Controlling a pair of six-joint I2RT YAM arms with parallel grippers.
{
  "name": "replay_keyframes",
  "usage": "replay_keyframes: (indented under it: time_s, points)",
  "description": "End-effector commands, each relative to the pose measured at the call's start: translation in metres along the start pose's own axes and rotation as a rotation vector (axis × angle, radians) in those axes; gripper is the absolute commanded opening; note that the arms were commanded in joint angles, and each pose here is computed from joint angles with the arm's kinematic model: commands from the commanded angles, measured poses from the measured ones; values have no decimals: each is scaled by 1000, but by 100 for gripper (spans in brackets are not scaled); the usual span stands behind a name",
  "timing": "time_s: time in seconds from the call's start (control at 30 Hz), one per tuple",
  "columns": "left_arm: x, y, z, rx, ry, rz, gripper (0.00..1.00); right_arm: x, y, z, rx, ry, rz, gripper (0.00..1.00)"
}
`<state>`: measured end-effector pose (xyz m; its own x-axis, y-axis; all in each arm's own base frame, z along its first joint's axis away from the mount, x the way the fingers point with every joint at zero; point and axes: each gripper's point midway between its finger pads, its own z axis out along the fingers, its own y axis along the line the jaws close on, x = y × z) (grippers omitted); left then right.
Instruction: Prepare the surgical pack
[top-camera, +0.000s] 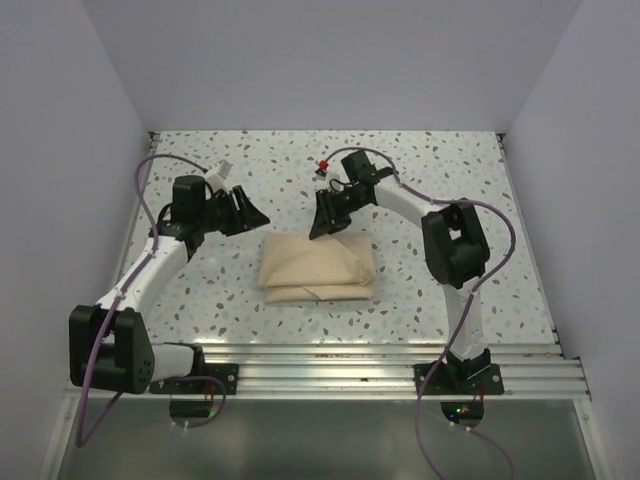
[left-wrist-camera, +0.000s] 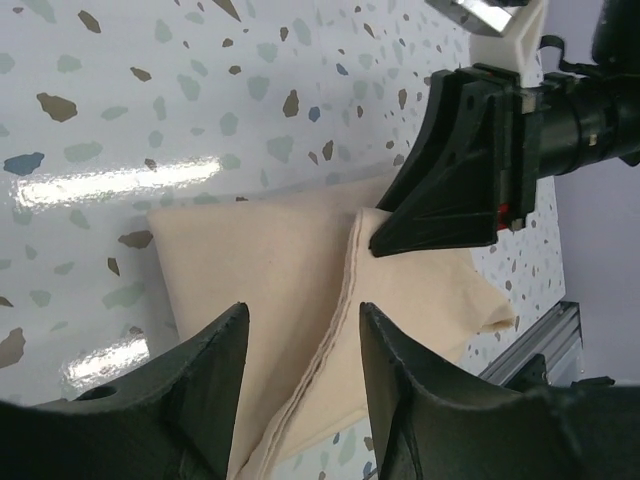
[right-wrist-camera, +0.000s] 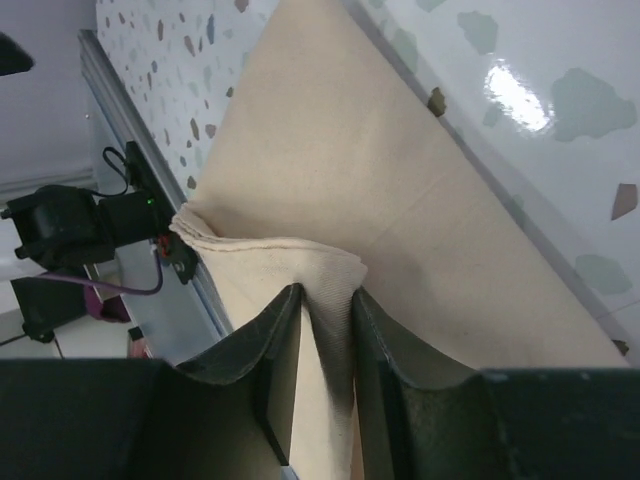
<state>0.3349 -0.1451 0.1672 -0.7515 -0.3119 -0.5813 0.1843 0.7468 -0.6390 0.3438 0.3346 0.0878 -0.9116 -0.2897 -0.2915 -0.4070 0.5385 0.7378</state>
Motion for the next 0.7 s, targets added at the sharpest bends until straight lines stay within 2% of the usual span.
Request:
replay_keyframes:
  time_s: [0.0, 0.13, 0.23, 0.3, 0.33, 0.43, 0.53, 0.6, 0.63, 0.67]
  points:
    - [-1, 0, -10, -24, -41, -23, 52, -4, 71, -37, -78, -52, -105, 29]
    - [6, 3, -16, -48, -36, -44, 50, 14, 112, -60, -96, -69, -142, 26]
    - [11, 8, -22, -85, -32, -50, 50, 49, 132, -73, -100, -44, -156, 26]
    - [18, 13, -26, -114, -15, -63, 49, 90, 120, -71, -43, 17, -117, 29]
    - [17, 12, -29, -122, -25, -52, 49, 111, 122, -69, -26, 53, -123, 39]
    - [25, 22, -32, -167, -10, -63, 50, 184, 96, -74, 56, 146, -37, 52]
    - [39, 34, -30, -213, 50, -83, 49, 198, 92, -96, 133, 44, -28, 69]
    - [48, 41, -26, -231, 85, -100, 49, 187, 86, -111, 223, -67, -19, 94]
    - [50, 43, -24, -234, 94, -104, 48, 184, 81, -114, 249, -100, 4, 99]
    - [52, 44, -22, -231, 106, -109, 47, 178, 79, -115, 253, -132, 25, 99]
